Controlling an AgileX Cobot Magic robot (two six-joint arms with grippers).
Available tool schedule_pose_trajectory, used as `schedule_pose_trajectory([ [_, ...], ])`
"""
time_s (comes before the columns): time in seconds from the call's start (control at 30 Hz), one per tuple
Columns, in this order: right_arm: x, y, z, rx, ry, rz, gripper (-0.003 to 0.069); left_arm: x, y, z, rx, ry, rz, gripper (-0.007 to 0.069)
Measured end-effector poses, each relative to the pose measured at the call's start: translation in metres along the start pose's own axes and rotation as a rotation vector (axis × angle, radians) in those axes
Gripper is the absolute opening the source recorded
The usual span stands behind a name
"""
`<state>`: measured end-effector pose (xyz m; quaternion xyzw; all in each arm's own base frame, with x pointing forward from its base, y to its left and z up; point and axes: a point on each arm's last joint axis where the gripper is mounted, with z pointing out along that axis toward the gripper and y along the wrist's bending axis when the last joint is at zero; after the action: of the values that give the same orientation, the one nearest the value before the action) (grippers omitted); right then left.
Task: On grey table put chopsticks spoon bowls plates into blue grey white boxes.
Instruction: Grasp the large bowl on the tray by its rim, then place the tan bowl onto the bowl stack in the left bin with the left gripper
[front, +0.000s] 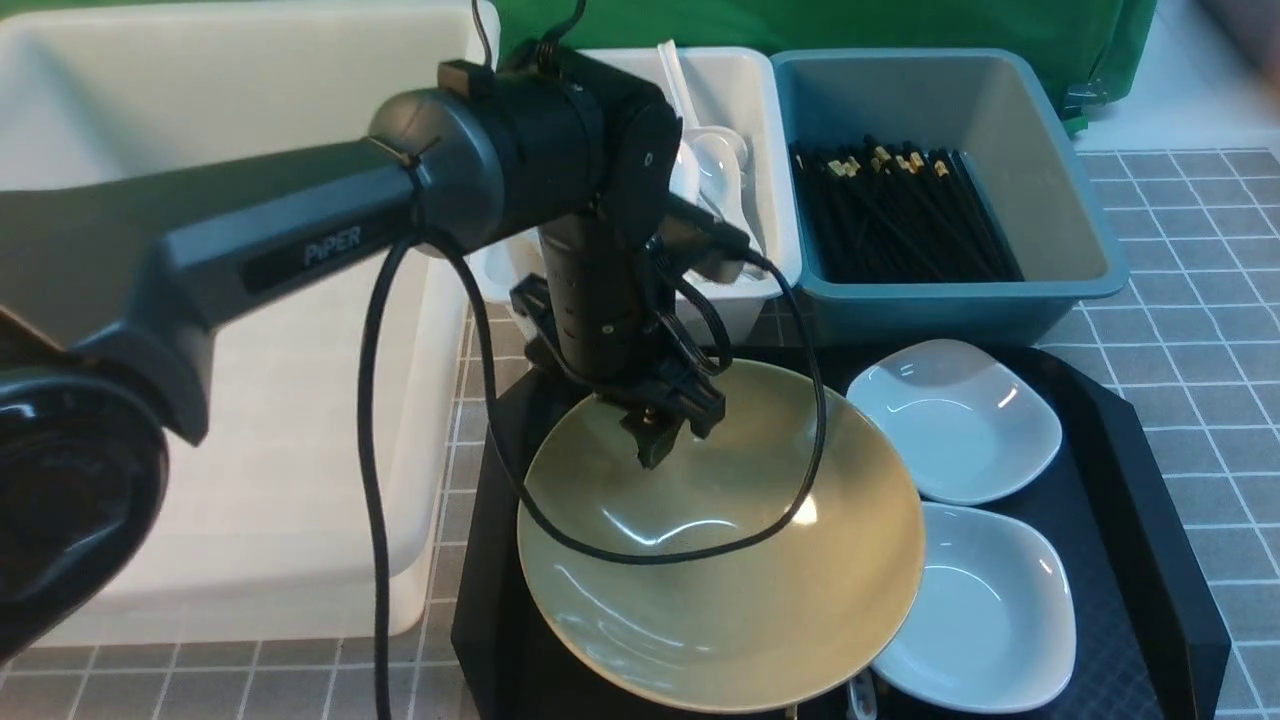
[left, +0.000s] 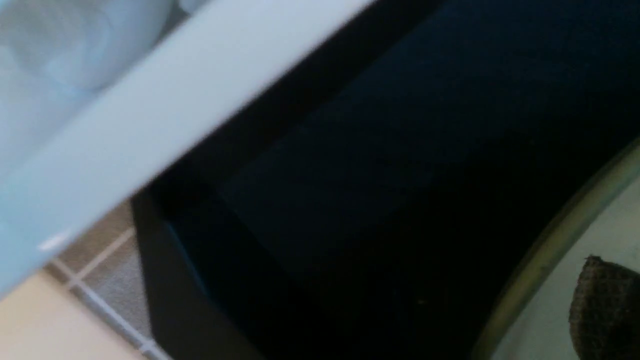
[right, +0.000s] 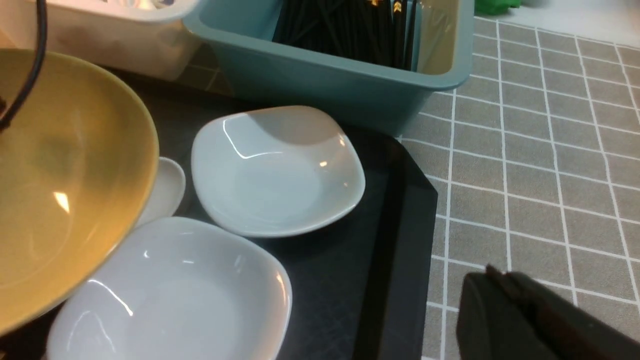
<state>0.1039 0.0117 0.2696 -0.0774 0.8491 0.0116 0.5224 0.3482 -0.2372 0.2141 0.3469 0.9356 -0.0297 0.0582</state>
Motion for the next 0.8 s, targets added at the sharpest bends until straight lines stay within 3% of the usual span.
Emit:
schedule_pose_trajectory([
  [0.1,0.000,0.000,0.000,0.000,0.000,0.002,0.0037,0.001,0.005,0.000,0.051,-0.005,-0.007,0.0151],
  [0.23,0.000,0.000,0.000,-0.002,0.000,0.007,0.0037,0.006,0.018,-0.008,0.183,-0.004,-0.074,0.0038],
  [0.4,0.000,0.000,0.000,-0.003,0.000,0.011,0.0037,0.013,0.041,-0.036,0.353,-0.120,-0.094,0.0003],
  [0.57,0.000,0.000,0.000,-0.003,0.000,0.011,0.0037,0.032,0.072,-0.102,0.416,-0.370,-0.120,0.0006],
  [0.73,0.000,0.000,0.000,-0.004,0.000,0.011,0.0037,0.070,0.095,-0.174,0.386,-0.593,-0.155,0.0006],
  [0.8,0.000,0.000,0.000,-0.004,0.000,0.011,0.0037,0.112,0.121,-0.214,0.270,-0.682,-0.239,0.0005],
])
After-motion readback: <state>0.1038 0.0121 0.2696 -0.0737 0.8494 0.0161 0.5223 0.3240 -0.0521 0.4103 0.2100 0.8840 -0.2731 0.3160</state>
